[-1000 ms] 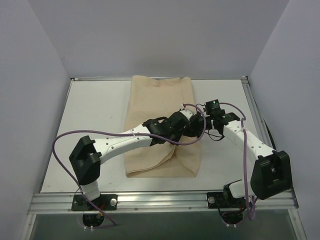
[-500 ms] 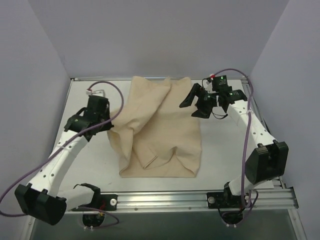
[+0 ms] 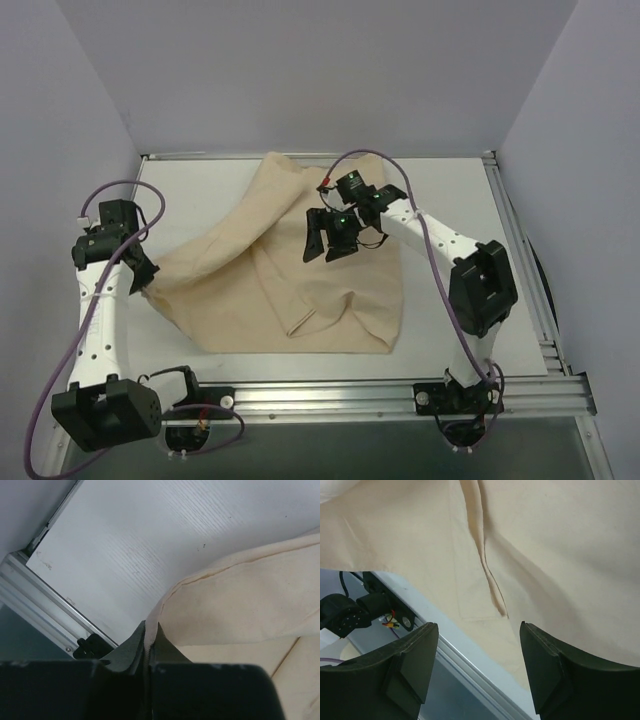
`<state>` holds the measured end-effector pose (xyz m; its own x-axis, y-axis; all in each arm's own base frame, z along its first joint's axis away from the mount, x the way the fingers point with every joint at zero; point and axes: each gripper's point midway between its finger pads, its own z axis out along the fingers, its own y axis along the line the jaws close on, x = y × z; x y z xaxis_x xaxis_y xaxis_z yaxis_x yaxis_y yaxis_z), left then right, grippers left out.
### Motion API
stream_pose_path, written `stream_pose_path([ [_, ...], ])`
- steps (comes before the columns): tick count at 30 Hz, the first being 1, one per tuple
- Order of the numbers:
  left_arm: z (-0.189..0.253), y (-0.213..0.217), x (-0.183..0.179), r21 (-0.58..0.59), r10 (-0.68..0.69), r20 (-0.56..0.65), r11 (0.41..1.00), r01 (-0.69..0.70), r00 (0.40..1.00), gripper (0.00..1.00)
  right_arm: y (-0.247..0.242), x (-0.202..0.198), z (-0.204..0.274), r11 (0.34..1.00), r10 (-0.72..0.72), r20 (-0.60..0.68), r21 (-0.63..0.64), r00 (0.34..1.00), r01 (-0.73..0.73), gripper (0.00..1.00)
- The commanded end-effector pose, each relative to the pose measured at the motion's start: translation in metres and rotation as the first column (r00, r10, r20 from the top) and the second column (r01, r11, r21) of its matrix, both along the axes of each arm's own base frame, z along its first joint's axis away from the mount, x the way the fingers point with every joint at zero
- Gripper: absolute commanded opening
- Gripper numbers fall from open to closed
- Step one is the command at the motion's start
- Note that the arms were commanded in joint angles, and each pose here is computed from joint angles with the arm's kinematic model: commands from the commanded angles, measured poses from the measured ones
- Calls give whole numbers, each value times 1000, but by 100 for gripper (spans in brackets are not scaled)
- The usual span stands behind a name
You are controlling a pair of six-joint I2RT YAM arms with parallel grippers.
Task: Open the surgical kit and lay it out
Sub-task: Open the surgical kit at the center of the board.
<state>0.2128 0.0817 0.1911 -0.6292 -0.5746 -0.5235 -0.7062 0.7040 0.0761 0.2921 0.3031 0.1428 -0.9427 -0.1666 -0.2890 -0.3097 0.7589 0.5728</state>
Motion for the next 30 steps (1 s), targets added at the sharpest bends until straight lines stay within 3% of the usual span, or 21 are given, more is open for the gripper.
stream_pose_path([
  [1, 14, 9, -11, 25, 41, 2, 999, -41, 999, 4, 28, 18, -11, 996, 76, 55, 35, 996, -78, 66],
  [4, 12, 13, -1, 13, 31, 24, 999, -32, 999, 10, 48, 29, -21, 994, 101, 75, 28, 992, -103, 67],
  [5, 11, 12, 2, 5, -12, 20, 1000, 12, 1000, 30, 56, 36, -14, 993, 106, 102, 42, 989, -111, 68],
  [8, 25, -4, 23, -53, -137, 110, 988, 143, 984, 64, 57, 54, -22, 999, 36, 111, 3, 993, -37, 72],
  [9, 28, -7, 25, -52, -151, 109, 986, 158, 982, 87, 57, 62, -19, 1000, 13, 123, 10, 992, -14, 75],
  [10, 28, -7, 26, -56, -148, 101, 987, 154, 984, 91, 58, 64, -21, 1000, 3, 112, 18, 994, -5, 76],
  [15, 42, -2, 32, -25, -132, 131, 990, 137, 983, 97, 54, 71, -24, 1000, -10, 66, 4, 998, 10, 77],
  [17, 51, -17, 63, -62, -259, 220, 958, 279, 940, 94, 50, 75, -17, 1000, -20, 71, 10, 997, 19, 77],
  [19, 55, -42, 111, -88, -395, 351, 889, 450, 849, 94, 46, 73, -13, 1000, -27, 63, 15, 998, 26, 77],
  [20, 59, -71, 128, -139, -480, 429, 802, 581, 765, 94, 45, 71, -12, 999, -30, 52, 20, 998, 29, 77],
  [21, 73, -84, 146, -118, -517, 478, 763, 635, 710, 94, 42, 71, -12, 999, -45, 35, 23, 998, 44, 77],
  [23, 64, -125, 184, -110, -625, 476, 656, 747, 618, 94, 38, 66, -11, 998, -57, 16, 30, 998, 56, 77],
  [24, 88, -136, 203, -45, -657, 501, 631, 775, 564, 94, 36, 65, -11, 998, -65, 12, 27, 998, 64, 77],
  [26, 64, -176, 231, -64, -734, 448, 543, 838, 510, 94, 26, 66, -9, 995, -94, 7, 23, 996, 94, 77],
  [30, 59, -206, 285, -57, -755, 501, 459, 887, 423, 94, 11, 73, -7, 990, -143, -4, 21, 990, 143, 77],
])
